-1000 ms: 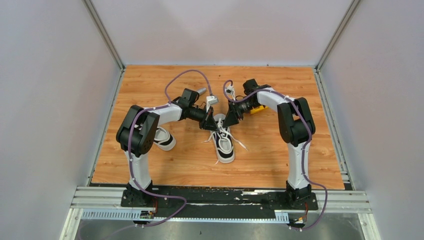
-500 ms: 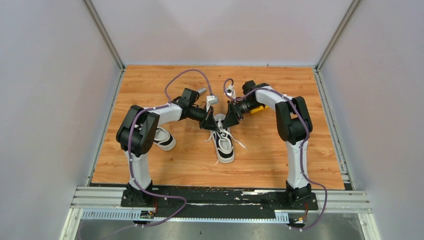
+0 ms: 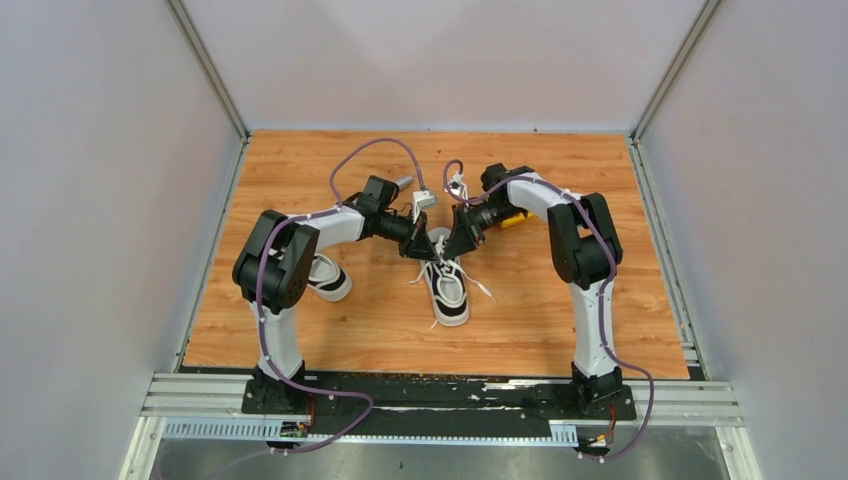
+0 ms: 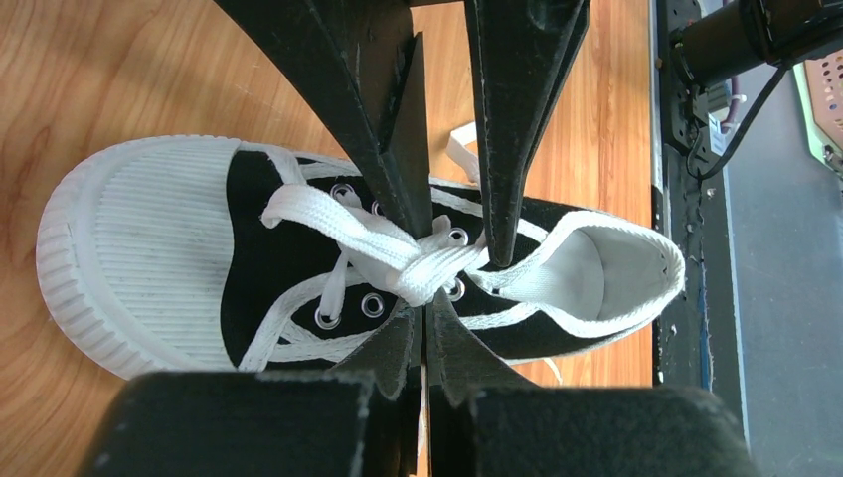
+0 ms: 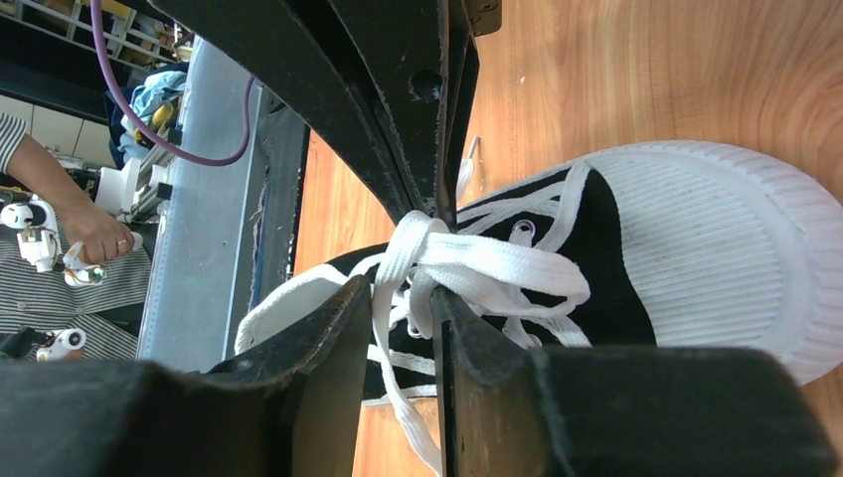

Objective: Tie the shoes
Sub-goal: Cross the shoelace with the shoelace.

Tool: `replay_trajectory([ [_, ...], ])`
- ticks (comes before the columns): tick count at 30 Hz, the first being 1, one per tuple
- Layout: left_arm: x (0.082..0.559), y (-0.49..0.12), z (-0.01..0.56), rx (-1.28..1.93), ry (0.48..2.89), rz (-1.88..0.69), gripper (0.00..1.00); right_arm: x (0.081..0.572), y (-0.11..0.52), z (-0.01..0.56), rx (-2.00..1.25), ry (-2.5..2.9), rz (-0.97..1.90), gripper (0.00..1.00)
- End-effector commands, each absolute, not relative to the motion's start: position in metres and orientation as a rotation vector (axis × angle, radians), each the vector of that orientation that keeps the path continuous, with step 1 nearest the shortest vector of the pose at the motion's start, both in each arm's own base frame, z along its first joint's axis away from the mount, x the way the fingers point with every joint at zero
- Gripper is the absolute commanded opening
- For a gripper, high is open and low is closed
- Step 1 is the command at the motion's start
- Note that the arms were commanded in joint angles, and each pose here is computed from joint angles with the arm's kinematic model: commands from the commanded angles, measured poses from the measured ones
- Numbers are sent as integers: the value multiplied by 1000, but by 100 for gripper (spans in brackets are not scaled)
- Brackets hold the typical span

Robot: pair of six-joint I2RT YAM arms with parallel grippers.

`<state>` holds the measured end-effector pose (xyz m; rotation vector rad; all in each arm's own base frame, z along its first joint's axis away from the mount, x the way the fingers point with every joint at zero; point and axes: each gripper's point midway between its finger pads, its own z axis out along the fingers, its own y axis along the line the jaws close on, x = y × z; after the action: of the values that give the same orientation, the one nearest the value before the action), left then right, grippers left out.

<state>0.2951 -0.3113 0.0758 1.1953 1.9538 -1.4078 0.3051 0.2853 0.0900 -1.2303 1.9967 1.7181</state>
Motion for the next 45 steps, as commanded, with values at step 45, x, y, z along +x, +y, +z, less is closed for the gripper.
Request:
replay_trajectory([
  [45,295,-321,88,1160,1909,-1476,0,325,293,101,-1316,1922,1061,0],
])
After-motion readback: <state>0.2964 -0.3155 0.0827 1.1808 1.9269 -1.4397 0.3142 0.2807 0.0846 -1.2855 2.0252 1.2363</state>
